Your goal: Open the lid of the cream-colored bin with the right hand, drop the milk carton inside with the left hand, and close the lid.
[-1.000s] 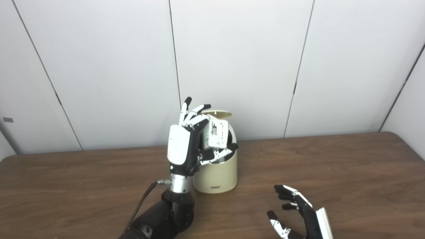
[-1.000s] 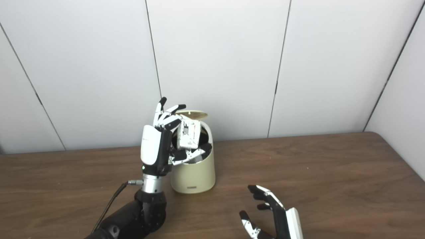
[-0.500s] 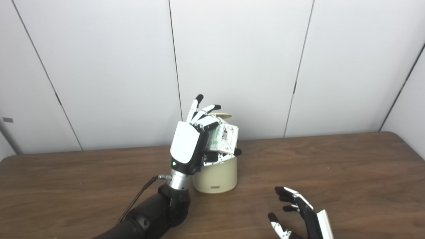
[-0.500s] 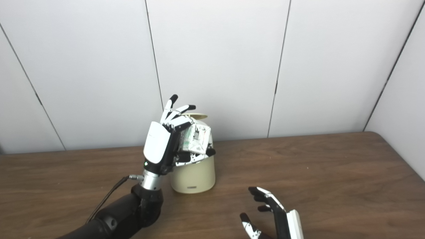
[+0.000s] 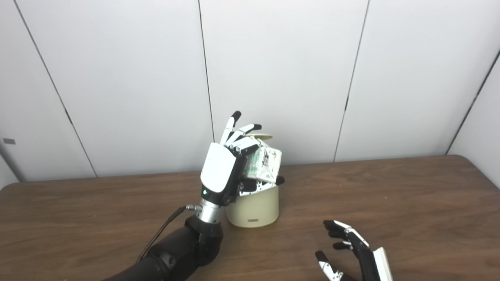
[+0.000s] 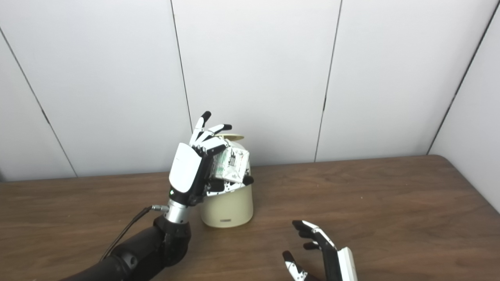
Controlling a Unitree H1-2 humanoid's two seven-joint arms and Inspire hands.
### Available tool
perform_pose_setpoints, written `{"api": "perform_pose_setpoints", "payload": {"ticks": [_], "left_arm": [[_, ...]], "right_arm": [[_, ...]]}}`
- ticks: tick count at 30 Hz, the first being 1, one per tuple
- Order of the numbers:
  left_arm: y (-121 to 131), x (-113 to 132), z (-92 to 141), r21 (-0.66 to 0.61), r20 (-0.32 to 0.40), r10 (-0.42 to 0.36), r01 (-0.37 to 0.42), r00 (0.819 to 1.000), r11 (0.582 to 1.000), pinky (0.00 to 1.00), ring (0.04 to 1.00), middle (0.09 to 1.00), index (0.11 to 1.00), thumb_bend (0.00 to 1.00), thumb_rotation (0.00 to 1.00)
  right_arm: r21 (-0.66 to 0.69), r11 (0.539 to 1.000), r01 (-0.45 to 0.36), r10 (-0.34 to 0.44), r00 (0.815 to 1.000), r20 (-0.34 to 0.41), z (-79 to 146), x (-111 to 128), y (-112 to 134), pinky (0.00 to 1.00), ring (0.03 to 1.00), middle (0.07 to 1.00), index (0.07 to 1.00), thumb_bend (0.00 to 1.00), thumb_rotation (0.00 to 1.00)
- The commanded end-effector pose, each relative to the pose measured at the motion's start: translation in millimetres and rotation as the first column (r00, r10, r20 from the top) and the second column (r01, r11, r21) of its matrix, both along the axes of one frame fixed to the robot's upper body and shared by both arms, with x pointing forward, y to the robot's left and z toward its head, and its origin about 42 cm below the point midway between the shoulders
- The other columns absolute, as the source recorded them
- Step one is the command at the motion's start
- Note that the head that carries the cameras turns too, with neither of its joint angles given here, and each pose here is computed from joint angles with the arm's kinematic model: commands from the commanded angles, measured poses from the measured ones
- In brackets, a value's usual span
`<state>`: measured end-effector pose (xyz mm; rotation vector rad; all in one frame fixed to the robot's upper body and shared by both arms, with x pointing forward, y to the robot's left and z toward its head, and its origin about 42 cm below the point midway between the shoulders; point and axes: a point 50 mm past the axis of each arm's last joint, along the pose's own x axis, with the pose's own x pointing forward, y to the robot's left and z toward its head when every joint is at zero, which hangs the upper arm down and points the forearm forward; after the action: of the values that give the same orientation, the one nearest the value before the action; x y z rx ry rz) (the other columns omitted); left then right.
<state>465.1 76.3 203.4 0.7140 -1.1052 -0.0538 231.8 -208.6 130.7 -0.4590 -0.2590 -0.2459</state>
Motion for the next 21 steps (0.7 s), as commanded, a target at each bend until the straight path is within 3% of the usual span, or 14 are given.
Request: {"api": "perform_pose_setpoints", "payload": {"ticks": [1,7,16,21], "left_arm": [[4,15,27,0.021,0.077,0.000,-0.002,0.997,1.000,1.00,0.782,0.465,0.492,0.53,0.00],[7,18,29,0.083,0.128,-0.010,-0.001,0.992,0.997,1.00,0.776,0.462,0.495,0.52,0.00],[12,20,30,0.090,0.126,-0.001,-0.011,0.992,0.996,1.00,0.779,0.472,0.486,0.53,0.00],[15,21,31,0.084,0.122,0.004,-0.015,0.993,0.996,1.00,0.770,0.473,0.486,0.53,0.00]], "right_arm": [[-0.007,1.000,-0.004,0.004,0.998,0.061,8,-1,1,0.60,0.717,0.736,0.717,0.16,0.01],[-0.004,1.000,-0.003,0.003,0.998,0.055,10,-3,0,0.60,0.720,0.736,0.718,0.15,0.03],[-0.003,1.000,-0.006,0.006,0.999,0.048,9,-1,-1,0.61,0.726,0.742,0.723,0.14,0.08],[-0.006,1.000,-0.005,0.006,0.998,0.055,9,0,-1,0.60,0.718,0.737,0.718,0.15,0.05]]}}
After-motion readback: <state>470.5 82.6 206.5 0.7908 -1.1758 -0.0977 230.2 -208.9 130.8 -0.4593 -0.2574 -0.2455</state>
